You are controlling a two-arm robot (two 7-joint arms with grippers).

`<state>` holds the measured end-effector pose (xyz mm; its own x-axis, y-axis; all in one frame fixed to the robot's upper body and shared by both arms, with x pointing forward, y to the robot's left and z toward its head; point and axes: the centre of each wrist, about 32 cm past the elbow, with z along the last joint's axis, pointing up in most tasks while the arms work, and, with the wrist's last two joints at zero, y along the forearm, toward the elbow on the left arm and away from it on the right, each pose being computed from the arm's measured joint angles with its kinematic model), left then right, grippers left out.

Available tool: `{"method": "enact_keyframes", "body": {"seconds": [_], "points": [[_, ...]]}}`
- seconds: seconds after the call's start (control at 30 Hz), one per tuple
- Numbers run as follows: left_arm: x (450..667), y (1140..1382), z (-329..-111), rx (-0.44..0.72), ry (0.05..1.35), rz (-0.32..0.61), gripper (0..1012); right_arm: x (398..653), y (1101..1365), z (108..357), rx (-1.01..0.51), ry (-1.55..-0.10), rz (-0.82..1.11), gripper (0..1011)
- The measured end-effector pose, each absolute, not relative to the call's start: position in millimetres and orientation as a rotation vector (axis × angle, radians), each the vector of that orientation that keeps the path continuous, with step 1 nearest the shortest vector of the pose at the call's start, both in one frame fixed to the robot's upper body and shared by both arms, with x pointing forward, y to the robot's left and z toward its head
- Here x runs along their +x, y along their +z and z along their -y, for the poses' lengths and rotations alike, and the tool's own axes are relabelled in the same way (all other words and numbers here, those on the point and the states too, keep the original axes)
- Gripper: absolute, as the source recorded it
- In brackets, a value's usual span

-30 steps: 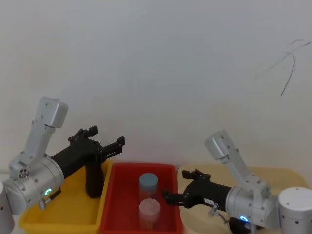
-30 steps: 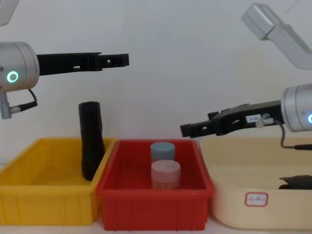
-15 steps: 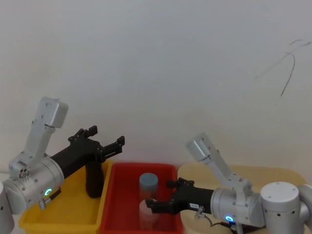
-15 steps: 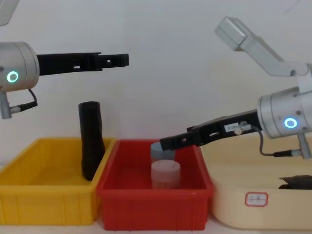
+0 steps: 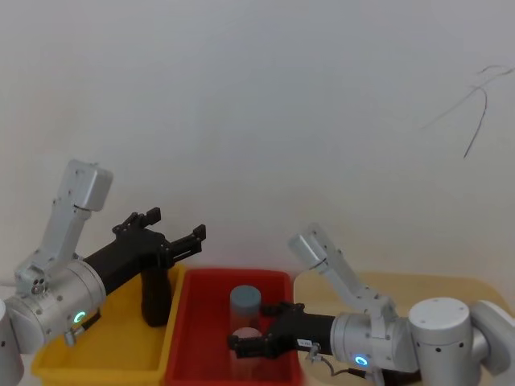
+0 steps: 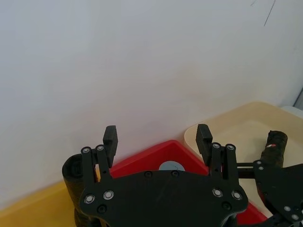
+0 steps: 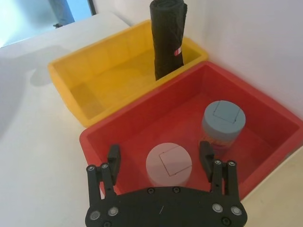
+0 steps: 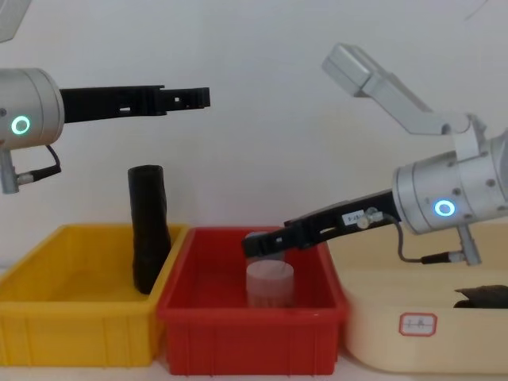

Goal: Pick up the garbage bag with the one hand and transfer it to the other hand.

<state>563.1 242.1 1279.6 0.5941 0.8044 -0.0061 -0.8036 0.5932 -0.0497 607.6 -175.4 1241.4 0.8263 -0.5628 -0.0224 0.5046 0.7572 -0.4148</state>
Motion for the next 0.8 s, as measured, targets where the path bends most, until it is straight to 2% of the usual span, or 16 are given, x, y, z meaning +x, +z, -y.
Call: {"method": "enact_keyframes", "body": {"seconds": [0.8], "points": [[563,1280,-242,-0.049,0.934,0.018,1001,627,1221,166,-0.484,-0.568,-0.142,1001]]}}
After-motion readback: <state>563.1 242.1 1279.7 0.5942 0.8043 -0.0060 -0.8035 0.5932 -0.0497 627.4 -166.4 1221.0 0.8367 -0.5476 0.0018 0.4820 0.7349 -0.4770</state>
